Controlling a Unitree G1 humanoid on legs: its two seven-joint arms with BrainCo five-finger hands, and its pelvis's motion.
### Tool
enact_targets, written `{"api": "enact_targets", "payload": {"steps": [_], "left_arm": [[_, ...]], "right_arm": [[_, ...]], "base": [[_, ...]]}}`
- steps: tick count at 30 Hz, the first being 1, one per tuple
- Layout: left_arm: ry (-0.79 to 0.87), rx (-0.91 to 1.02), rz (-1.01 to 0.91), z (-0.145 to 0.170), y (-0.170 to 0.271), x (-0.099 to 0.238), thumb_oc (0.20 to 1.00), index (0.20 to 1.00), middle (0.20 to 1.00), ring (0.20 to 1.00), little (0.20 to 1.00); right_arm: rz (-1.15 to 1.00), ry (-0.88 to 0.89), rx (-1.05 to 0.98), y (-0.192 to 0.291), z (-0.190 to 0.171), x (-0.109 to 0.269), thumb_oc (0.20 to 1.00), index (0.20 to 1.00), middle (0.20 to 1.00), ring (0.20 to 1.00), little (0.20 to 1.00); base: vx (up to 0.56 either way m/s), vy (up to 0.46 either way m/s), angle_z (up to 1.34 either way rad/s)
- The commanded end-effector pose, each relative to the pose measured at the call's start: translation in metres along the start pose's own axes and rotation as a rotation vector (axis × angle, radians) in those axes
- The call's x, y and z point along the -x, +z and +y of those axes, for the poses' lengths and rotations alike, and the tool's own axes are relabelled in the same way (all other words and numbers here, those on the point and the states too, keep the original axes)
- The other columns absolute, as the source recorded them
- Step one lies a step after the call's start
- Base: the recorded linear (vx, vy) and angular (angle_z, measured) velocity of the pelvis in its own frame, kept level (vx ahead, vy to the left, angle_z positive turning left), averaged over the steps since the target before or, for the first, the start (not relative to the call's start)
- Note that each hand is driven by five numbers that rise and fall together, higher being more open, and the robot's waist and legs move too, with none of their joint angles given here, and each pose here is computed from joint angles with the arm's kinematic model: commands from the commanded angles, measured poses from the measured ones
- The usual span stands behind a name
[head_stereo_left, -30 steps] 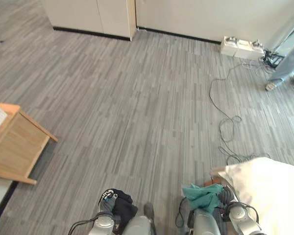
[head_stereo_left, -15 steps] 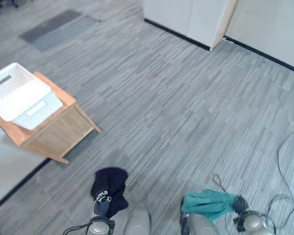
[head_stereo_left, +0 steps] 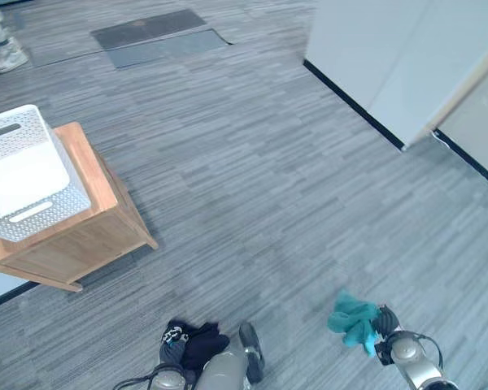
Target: Tidy up the quilt and then pick up the clothes from the bed and put them into the laundry hamper.
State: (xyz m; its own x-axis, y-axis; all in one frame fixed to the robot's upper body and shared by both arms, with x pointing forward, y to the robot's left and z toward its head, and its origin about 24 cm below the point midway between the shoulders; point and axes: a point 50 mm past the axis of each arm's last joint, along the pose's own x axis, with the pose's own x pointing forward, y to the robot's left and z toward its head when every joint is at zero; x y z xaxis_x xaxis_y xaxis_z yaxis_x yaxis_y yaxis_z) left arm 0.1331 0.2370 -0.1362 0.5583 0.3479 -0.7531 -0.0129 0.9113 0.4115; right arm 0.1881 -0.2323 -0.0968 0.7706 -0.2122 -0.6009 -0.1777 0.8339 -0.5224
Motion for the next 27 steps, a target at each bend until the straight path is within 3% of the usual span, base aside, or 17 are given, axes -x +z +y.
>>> {"api": "enact_targets", "payload": {"steps": [1,10,18,27], "left_arm": [[0.037,-0.060,-0.105,0.007,0.025,-0.004,0.200,0.200,0.200,0.200,0.200],[0.053,-0.129,-0.251,0.010,0.064,-0.008,0.200,0.200,0.200,0.200,0.200],[0.057,-0.078,-0.232,0.013,0.048,-0.002,0.200,0.200,0.200,0.200,0.200],[0.045,-0.064,-0.152,0.013,0.026,0.001,0.200,0.200,0.200,0.200,0.200]], "right_arm": [[-0.136,-0.131,-0.016,0.034,-0.037,-0.011,0.200,0.200,0.200,0.200,0.200],[-0.058,-0.176,-0.065,0.004,-0.043,0.001,0.200,0.200,0.200,0.200,0.200],[-0.099,-0.190,-0.008,0.017,-0.062,-0.006,0.200,0.200,0.200,0.200,0.200],[-0.026,-0.226,-0.064,0.001,-0.066,-0.005,0.200,0.200,0.200,0.200,0.200]], "base": [[0.49,-0.038,1.30],[0.58,-0.270,1.62],[0.41,-0.360,0.90],[0.47,0.039,0.75]]}}
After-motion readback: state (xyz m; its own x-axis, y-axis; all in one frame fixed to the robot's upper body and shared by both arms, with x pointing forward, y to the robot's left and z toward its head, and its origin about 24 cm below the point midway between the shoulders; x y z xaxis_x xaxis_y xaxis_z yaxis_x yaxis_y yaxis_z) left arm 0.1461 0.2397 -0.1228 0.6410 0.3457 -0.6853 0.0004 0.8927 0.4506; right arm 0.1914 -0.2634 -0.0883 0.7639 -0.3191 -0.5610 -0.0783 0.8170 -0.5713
